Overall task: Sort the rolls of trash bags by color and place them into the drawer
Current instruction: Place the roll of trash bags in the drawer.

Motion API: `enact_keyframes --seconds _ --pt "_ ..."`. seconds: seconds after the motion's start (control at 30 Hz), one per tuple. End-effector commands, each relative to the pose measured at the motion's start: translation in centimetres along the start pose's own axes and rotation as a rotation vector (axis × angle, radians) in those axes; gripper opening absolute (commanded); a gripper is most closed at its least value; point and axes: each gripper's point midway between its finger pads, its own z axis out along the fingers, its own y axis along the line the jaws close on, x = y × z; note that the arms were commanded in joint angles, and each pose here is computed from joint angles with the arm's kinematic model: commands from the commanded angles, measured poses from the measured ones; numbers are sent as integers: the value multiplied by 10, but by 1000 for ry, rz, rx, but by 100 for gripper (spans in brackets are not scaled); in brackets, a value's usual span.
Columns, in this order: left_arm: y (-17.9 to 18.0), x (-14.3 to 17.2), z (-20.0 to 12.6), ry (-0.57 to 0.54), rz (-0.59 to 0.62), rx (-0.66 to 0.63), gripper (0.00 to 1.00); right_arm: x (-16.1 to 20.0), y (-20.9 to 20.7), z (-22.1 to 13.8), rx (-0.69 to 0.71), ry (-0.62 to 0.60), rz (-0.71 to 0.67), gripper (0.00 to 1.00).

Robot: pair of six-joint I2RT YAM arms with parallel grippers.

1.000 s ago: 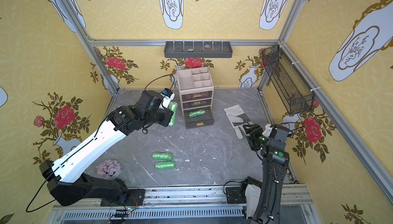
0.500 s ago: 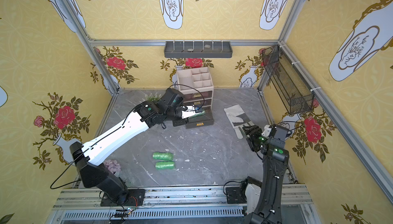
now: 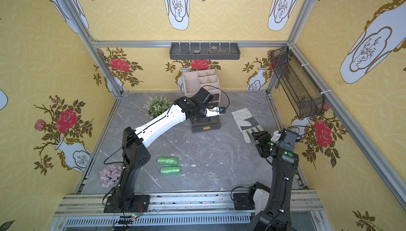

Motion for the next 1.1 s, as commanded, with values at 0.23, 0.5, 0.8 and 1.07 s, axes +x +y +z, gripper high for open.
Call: enact_keyframes --seconds 0.23,0.5,0.8,1.07 --pt "1 21 64 126 -44 -3 0 -2 -3 2 -9 1 -17 70" --pt "-5 33 96 169 -43 16 0 -1 -5 2 -5 2 -13 70" --pt "-9 47 121 204 -35 40 0 -1 -9 4 1 3 -7 70" --pt "-11 53 140 210 -12 43 6 -3 -13 7 5 9 0 69"
